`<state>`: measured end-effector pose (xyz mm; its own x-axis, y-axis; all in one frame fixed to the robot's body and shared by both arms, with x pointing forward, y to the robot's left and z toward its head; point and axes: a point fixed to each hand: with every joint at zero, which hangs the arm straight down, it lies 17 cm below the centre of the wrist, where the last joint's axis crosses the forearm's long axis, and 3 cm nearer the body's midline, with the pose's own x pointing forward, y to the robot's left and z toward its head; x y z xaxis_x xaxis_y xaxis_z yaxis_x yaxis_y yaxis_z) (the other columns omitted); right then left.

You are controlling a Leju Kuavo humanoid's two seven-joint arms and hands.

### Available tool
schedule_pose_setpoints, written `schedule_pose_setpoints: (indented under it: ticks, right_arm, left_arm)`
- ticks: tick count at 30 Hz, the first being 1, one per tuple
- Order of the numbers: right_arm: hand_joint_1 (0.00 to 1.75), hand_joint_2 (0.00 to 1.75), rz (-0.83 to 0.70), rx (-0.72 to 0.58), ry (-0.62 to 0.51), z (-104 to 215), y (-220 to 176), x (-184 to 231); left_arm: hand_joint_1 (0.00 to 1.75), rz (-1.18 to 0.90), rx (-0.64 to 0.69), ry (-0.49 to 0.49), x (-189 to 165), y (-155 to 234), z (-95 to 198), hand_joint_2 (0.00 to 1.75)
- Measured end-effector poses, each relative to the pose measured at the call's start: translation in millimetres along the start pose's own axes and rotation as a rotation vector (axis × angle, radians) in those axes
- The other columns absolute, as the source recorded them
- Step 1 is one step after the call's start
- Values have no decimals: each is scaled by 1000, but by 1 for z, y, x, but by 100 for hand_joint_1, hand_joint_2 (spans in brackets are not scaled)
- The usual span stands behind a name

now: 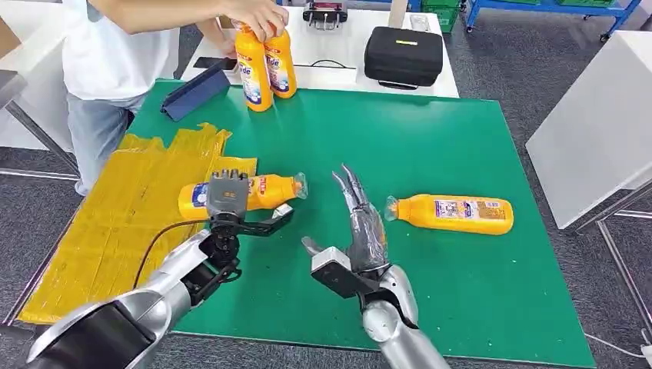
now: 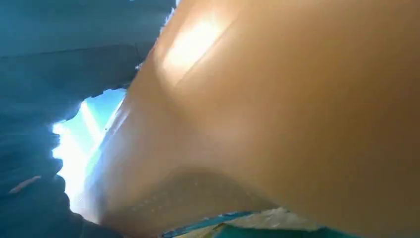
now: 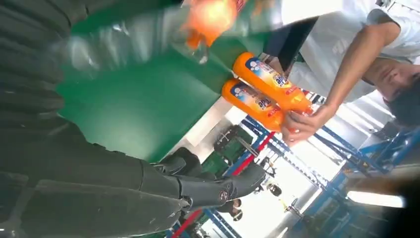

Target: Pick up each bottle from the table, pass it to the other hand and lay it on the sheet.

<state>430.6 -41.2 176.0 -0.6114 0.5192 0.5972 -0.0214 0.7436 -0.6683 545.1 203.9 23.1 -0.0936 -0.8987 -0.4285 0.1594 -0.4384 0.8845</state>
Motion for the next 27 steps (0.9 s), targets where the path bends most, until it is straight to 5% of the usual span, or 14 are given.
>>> schedule_pose_setpoints:
  ticks: [18, 19, 20, 27]
  right_arm:
    - [0, 175, 5, -2, -5, 7, 0, 6]
    - [0, 175, 5, -2, -5, 7, 0, 6]
    - [0, 175, 5, -1, -5, 7, 0, 6]
    - [0, 175, 10, 3, 2, 13, 3, 7]
  left_arm:
    - [175, -105, -138, 89, -50, -55, 8, 175]
    - [23, -105, -141, 90, -50, -56, 9, 175]
    - [0, -106, -143, 90, -50, -58, 9, 175]
    - [0, -31, -157, 103, -51, -65, 12, 175]
